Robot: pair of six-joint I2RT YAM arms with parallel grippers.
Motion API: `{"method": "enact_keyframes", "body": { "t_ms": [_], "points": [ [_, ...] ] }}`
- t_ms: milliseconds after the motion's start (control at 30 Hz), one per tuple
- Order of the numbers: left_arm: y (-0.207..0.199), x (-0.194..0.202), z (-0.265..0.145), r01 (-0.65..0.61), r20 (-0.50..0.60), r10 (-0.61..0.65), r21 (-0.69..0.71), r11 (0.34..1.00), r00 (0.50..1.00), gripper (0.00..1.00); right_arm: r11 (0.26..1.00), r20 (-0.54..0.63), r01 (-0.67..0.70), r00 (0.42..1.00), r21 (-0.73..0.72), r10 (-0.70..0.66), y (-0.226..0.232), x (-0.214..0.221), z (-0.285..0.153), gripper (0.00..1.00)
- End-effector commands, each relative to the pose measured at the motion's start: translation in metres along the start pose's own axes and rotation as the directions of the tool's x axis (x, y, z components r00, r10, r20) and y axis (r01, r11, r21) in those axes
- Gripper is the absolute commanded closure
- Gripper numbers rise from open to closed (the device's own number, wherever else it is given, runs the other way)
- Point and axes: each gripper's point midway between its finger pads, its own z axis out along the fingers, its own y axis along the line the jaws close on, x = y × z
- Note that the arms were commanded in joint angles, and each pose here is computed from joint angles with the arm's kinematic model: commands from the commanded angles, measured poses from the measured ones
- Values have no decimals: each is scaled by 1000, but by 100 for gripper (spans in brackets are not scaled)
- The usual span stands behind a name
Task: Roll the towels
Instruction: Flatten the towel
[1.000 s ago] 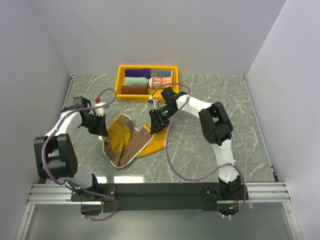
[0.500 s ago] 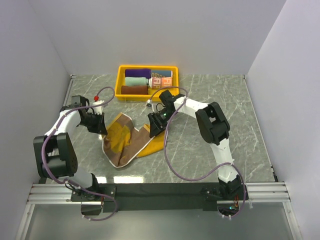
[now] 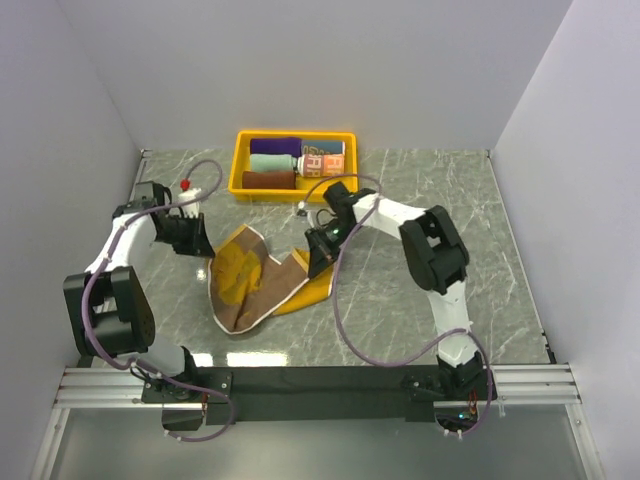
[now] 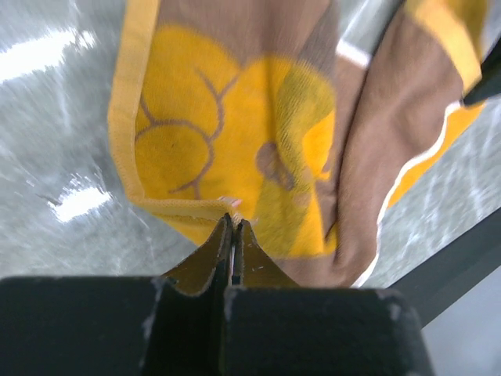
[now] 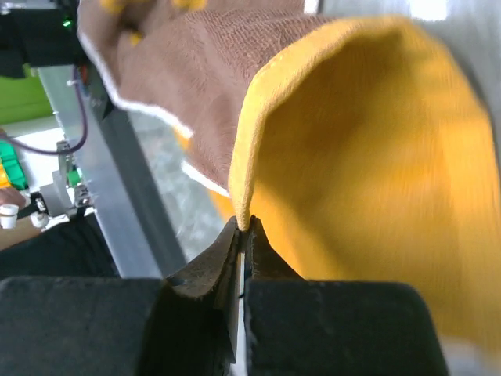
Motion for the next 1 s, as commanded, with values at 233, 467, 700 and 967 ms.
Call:
{"method": "enact_keyframes", "body": {
  "t_ms": [233, 467, 700, 967],
  "points": [
    [-33, -118, -92, -59, 371, 43, 34, 998, 928, 100, 989, 349, 49, 932, 142, -96, 22, -24, -206, 100],
    [-48, -184, -144, -140, 515, 99, 41, 989, 852, 100, 967, 491, 49, 855, 250, -170, 35, -36, -299, 100],
    [-49, -121, -148, -216, 408, 189, 21, 976, 893, 100, 944, 432, 54, 879, 327, -200, 61, 45, -281, 100],
    [-11, 38, -63, -251, 25, 251, 20, 968, 968, 93, 920, 175, -152, 980, 361, 94, -20, 146, -206, 100]
  ]
}}
